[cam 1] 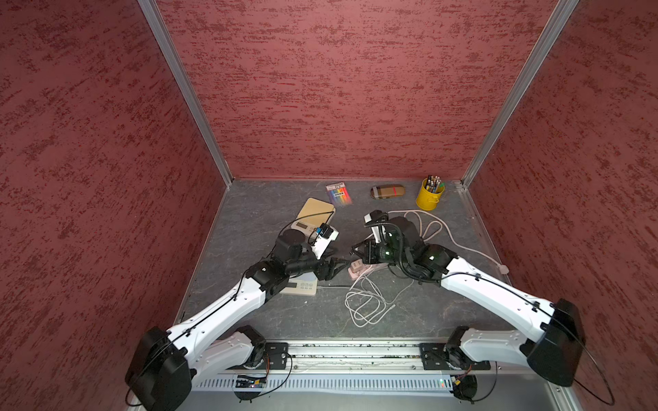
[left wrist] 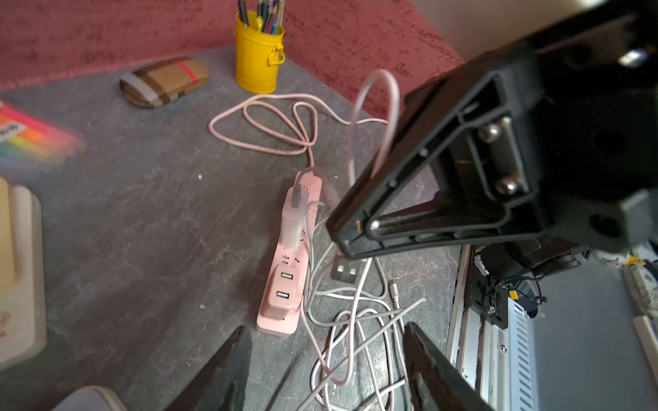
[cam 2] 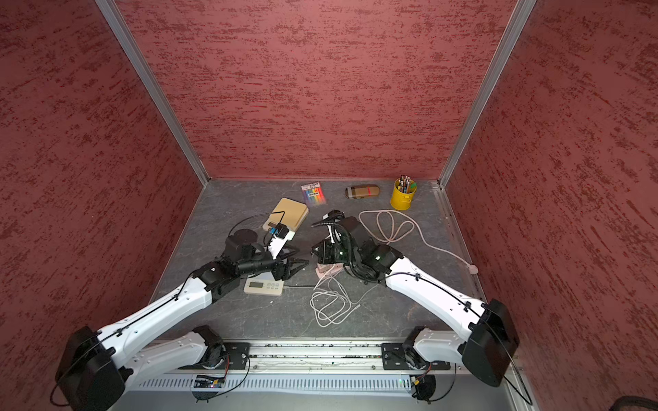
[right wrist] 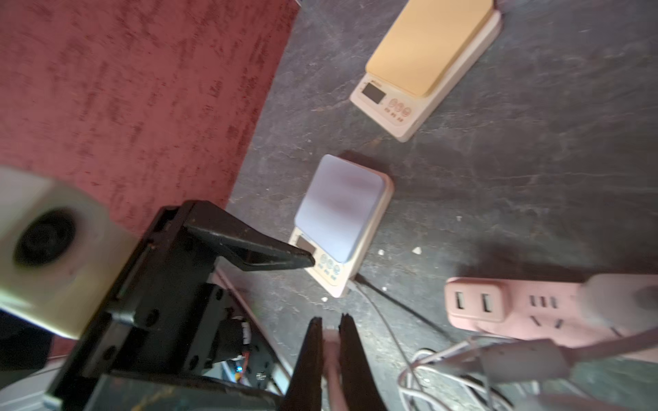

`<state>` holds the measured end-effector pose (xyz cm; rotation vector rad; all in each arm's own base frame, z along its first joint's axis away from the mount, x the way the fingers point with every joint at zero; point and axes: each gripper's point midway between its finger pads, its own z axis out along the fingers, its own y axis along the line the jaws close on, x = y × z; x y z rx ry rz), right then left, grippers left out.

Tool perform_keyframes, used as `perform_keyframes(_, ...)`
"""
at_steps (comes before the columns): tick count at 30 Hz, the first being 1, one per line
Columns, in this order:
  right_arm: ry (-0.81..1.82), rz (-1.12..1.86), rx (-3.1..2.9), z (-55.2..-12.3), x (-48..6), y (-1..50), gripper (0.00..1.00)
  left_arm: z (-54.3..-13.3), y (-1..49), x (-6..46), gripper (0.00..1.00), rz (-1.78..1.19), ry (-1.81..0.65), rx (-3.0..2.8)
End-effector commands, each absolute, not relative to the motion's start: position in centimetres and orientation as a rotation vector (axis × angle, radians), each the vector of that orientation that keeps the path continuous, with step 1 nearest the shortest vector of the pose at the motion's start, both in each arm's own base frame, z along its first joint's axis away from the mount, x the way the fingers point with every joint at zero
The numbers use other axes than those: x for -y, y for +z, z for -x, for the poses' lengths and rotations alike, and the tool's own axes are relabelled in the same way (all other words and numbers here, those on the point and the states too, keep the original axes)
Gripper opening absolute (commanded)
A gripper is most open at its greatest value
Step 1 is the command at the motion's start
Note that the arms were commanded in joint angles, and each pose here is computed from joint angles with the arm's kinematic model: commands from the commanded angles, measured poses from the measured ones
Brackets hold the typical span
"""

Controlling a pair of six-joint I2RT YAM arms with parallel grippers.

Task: Charge the electronic scale
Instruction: Adjust the charging cable, then insert the charging cable into the plug.

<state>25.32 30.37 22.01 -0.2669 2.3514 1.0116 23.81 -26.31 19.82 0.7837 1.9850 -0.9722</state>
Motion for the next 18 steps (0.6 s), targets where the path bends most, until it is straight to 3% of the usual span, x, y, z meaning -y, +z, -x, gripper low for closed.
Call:
perform_keyframes(1,0.743,0.331,-2.398,-26.3,-28.8,18.5,0.0,-24.2,16.6,26.9,0.65,-0.612,-1.106,-2.145)
perform_keyframes(7,0.573,0.373,-2.453,-27.0,-27.9,15.4,0.0,-25.5,12.3,28.1,0.59,-0.431,-1.174,-2.272)
perform_keyframes(18,0.424,0.409,-2.531,-27.4,-27.0,11.8,0.0,-27.8,9.9,29.3,0.56,-0.35,-1.154,-2.351)
